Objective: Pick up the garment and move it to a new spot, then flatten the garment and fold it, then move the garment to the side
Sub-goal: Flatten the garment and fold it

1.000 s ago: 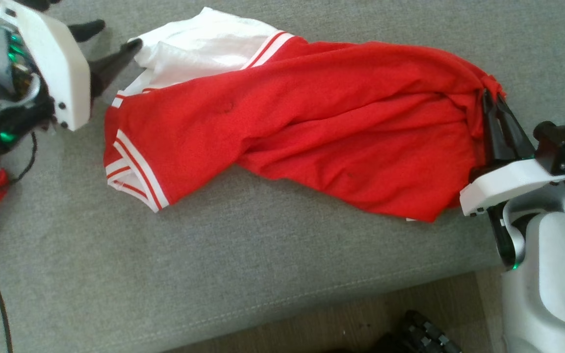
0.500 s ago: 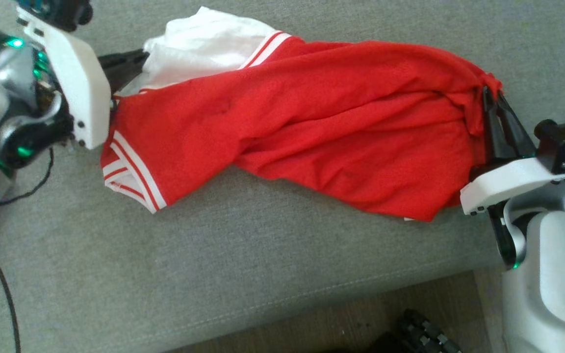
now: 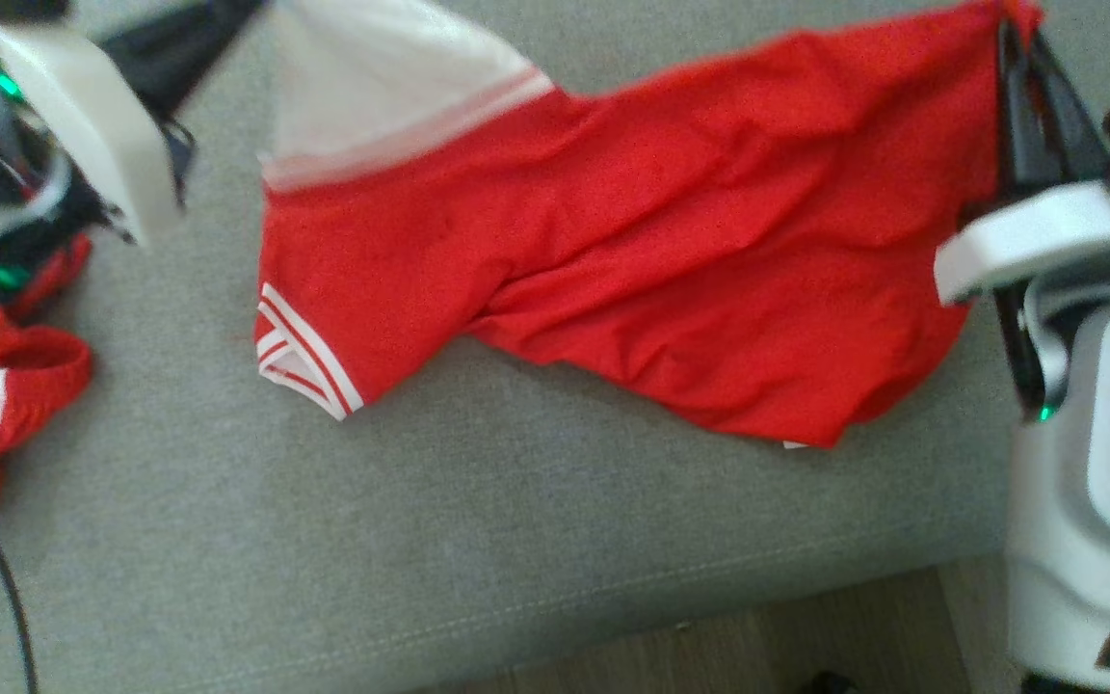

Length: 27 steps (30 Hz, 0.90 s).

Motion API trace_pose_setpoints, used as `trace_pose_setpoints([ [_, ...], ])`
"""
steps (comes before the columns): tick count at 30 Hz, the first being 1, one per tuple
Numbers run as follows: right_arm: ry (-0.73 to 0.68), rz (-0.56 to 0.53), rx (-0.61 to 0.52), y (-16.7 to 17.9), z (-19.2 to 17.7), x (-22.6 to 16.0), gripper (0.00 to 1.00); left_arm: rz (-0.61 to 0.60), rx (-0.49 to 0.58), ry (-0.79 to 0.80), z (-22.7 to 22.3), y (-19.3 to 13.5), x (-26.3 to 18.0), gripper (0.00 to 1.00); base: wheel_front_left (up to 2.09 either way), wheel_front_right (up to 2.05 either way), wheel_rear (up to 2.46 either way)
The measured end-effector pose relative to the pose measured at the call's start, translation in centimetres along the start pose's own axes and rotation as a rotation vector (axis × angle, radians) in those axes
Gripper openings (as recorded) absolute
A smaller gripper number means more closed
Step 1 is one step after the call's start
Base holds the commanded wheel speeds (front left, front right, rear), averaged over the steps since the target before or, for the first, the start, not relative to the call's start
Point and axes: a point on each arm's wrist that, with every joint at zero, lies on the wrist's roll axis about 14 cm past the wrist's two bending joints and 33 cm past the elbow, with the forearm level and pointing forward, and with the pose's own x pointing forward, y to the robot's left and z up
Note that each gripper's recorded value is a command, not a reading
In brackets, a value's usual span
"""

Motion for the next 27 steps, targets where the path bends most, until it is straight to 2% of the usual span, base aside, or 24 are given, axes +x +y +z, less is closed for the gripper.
trace_pose_setpoints([
  [2, -0.050, -0.003, -0.010, -0.3, 2.6, 0.4, 0.00, 0.034, 0.074, -0.083, 3.2, 1.0, -1.1, 0.00, 0.00, 0.00, 0.00],
  [3, -0.097, -0.012, -0.032, -1.1, 5.3, 1.0, 0.00, 0.084, 0.154, -0.154, 6.3, 2.4, -2.5, 0.00, 0.00, 0.00, 0.00],
  [9, -0.194, -0.049, -0.062, -3.7, 12.3, 4.2, 0.00, 0.256, 0.373, -0.288, 13.8, 7.5, -5.9, 0.00, 0.00, 0.00, 0.00],
  [13, -0.217, -0.050, -0.065, -4.2, 15.4, 7.4, 0.00, 0.346, 0.497, -0.374, 18.4, 10.1, -6.8, 0.00, 0.00, 0.00, 0.00],
  [16, -0.242, -0.049, -0.073, -4.4, 17.4, 9.8, 0.00, 0.466, 0.601, -0.471, 22.3, 12.4, -7.8, 0.00, 0.00, 0.00, 0.00],
  [21, -0.371, -0.063, -0.120, -4.8, 22.0, 13.1, 0.00, 0.692, 0.686, -0.638, 28.0, 15.9, -10.0, 0.00, 0.00, 0.00, 0.00],
  [24, -0.481, -0.086, -0.171, -5.4, 24.9, 14.2, 0.00, 0.751, 0.737, -0.695, 30.0, 16.6, -10.3, 0.00, 0.00, 0.00, 0.00],
  [27, -0.578, -0.112, -0.252, -5.7, 26.7, 15.2, 0.00, 0.765, 0.773, -0.796, 32.1, 15.9, -10.5, 0.00, 0.00, 0.00, 0.00],
])
